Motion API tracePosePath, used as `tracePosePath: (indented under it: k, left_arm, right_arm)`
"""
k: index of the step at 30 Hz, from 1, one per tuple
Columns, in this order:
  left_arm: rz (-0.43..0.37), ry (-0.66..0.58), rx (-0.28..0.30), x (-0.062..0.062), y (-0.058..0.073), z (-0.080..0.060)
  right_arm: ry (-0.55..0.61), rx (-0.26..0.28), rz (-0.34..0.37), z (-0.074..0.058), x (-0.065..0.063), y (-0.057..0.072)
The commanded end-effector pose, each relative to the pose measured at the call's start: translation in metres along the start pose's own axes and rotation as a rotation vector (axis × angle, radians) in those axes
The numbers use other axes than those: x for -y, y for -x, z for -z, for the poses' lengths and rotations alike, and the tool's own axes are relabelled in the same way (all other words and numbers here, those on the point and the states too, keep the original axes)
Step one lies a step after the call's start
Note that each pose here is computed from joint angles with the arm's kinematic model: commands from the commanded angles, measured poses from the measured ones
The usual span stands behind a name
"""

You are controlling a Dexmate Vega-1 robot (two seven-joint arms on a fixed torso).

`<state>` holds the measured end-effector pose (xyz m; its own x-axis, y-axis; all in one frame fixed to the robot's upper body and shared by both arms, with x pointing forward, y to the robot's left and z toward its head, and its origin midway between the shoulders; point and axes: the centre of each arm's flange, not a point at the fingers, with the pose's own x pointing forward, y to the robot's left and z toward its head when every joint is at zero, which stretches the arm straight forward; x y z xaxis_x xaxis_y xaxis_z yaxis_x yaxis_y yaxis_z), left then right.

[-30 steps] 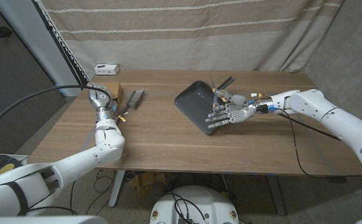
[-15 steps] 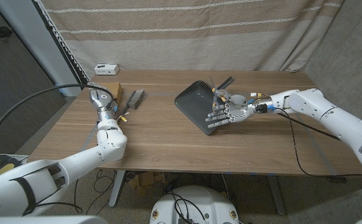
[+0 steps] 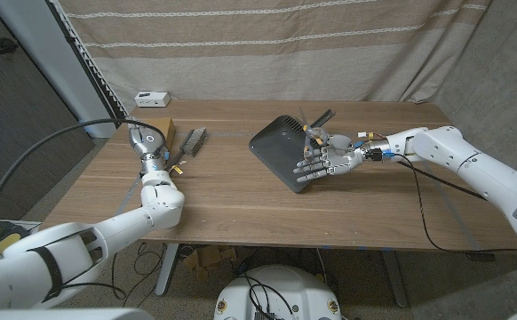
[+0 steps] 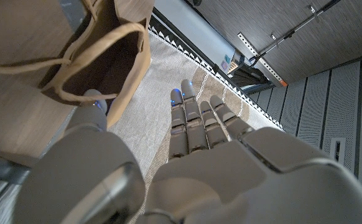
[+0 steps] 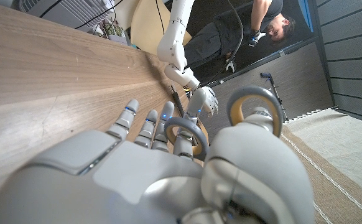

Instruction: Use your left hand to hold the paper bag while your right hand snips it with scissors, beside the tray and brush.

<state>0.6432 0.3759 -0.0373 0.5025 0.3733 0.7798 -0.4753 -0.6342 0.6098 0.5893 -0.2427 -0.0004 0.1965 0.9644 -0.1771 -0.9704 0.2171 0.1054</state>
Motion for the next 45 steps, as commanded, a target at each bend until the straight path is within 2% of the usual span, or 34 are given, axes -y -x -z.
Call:
tracePosePath:
  k: [1,13,20,30,45]
  left_arm:
    - [-0.016,-0.011,-0.009,0.004,0.000,-0.004]
    - [-0.030,0.050,0.005,0.003,0.001,-0.002]
    - [-0.011,0.079,0.009,0.003,0.003,-0.001]
    - [-0.046,0.118,-0.023,0.008,0.006,-0.004]
    - [-0.039,0.093,-0.042,0.014,0.003,-0.012]
  right_arm:
    - [0.003,0.001,0.007,-0.002,-0.001,0.001]
    - [0.001,0.005,0.009,0.001,-0.004,0.002]
    - [-0.003,0.007,0.005,0.002,-0.003,0.002]
    - [-0.006,0.003,0.004,0.000,-0.003,0.002]
    - [-0.006,-0.001,0.008,-0.002,-0.003,-0.002]
